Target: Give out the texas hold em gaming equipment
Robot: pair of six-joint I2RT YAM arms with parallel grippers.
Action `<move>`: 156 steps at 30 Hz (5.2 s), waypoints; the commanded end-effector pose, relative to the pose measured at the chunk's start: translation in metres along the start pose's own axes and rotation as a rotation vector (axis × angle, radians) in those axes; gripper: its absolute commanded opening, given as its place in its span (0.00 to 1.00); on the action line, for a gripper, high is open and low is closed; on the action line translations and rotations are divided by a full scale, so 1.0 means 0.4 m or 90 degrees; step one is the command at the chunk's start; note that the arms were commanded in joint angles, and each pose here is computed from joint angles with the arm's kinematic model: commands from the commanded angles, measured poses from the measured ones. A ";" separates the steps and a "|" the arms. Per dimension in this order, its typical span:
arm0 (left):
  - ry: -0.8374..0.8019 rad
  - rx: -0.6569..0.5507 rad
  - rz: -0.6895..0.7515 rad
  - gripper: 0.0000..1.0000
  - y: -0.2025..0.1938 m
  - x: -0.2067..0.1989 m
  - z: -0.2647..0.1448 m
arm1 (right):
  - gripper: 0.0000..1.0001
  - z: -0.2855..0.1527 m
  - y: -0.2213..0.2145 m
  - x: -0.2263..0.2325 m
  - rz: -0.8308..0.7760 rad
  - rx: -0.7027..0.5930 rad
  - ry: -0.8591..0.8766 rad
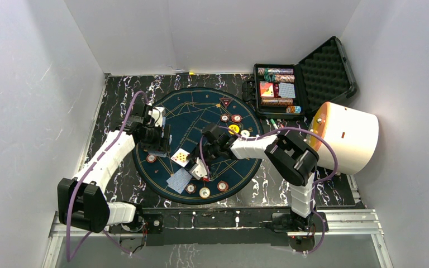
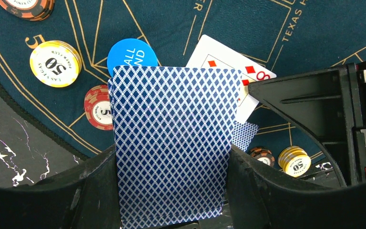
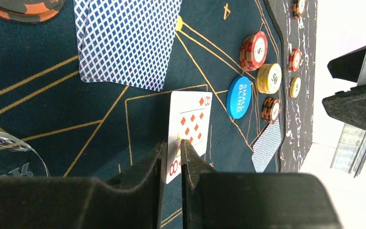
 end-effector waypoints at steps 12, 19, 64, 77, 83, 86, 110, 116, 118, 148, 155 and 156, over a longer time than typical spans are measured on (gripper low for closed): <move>-0.025 -0.023 0.002 0.00 0.022 -0.017 -0.030 | 0.97 -0.071 0.060 -0.038 0.059 0.006 -0.073; -0.029 0.002 0.014 0.00 0.012 -0.017 -0.016 | 0.98 -0.236 0.118 -0.142 0.246 0.073 -0.228; -0.098 -0.087 0.275 0.00 -0.003 -0.181 -0.070 | 0.84 -0.171 0.027 -0.294 1.414 -0.338 -0.121; -0.103 -0.084 0.270 0.00 -0.009 -0.184 -0.071 | 0.64 -0.212 -0.008 -0.272 1.396 -0.252 -0.163; -0.103 -0.077 0.267 0.00 -0.013 -0.184 -0.066 | 0.64 -0.242 -0.017 -0.282 1.378 -0.251 -0.184; -0.104 -0.073 0.264 0.00 -0.015 -0.184 -0.064 | 0.66 -0.254 -0.010 -0.293 1.368 -0.260 -0.182; -0.117 -0.067 0.264 0.00 -0.023 -0.190 -0.064 | 0.36 -0.285 0.004 -0.302 1.369 -0.377 -0.113; -0.123 -0.067 0.265 0.00 -0.022 -0.195 -0.067 | 0.36 -0.262 -0.011 -0.285 1.390 -0.391 -0.093; -0.122 -0.068 0.265 0.00 -0.021 -0.194 -0.069 | 0.36 -0.261 -0.014 -0.284 1.392 -0.393 -0.094; -0.065 -0.066 0.171 0.00 -0.030 -0.155 -0.039 | 0.00 -0.492 -0.024 -0.331 1.080 -0.322 -0.313; 0.016 -0.074 0.076 0.00 -0.022 -0.065 -0.054 | 0.00 -0.493 0.026 -0.235 0.277 -0.072 -0.311; 0.021 -0.076 0.062 0.00 -0.021 -0.052 -0.059 | 0.00 -0.478 0.019 -0.228 0.218 -0.044 -0.308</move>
Point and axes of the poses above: each gripper's point midway between its finger pads, its own z axis out along the fingers, its own x axis along the line the jaws close on, y = z × x, the point moved 2 cm from there along -z, back along the fingers, and after that the axes turned 9 degrees about -z, right-handed, at the moved point
